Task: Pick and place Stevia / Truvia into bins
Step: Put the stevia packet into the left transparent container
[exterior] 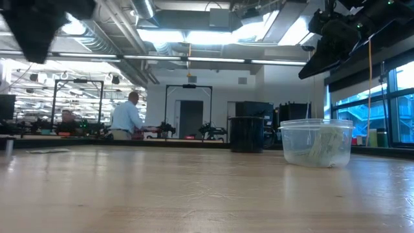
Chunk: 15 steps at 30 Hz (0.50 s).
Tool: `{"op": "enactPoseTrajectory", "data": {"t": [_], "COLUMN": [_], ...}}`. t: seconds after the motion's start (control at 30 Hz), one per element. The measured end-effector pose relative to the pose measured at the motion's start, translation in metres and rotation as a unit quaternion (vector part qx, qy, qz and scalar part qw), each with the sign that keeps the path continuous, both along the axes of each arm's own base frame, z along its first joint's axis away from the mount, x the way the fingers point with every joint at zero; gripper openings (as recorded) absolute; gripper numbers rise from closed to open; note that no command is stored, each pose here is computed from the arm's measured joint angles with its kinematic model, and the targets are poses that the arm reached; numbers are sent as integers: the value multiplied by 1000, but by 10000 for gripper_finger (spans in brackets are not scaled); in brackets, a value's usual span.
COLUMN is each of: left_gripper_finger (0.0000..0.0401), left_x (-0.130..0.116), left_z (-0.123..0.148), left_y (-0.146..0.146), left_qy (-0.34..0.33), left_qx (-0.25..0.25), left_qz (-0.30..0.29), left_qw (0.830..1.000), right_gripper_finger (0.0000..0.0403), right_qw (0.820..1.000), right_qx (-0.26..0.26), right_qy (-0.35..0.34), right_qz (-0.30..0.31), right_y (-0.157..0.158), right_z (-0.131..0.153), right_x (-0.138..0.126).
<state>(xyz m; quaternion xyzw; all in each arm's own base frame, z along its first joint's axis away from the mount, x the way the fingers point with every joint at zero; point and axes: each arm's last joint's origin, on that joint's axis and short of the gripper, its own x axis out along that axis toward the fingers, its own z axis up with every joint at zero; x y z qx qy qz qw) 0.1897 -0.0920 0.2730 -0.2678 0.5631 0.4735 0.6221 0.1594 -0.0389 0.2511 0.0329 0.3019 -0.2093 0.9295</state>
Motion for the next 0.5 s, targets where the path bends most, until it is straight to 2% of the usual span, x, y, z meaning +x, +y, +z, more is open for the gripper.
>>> {"op": "enactPoseTrajectory", "data": {"t": [0.2,0.4,0.5], "left_gripper_finger": [134,134,134], "left_x": [19,26,28], "left_z": [-1,0,0], "left_y": [38,74,89], "left_qy": [11,26,27], "left_qx": [1,10,15], "left_qz": [-39,-32,-30], "left_qw": [999,999,999], "right_gripper_finger": [95,95,95], "right_qw": [1000,998,998], "right_qx": [11,38,41], "right_qy": [-5,-9,-10], "right_qz": [-3,41,39], "right_y": [0,3,3], "right_z": [0,0,0], "right_x": [0,1,1]}}
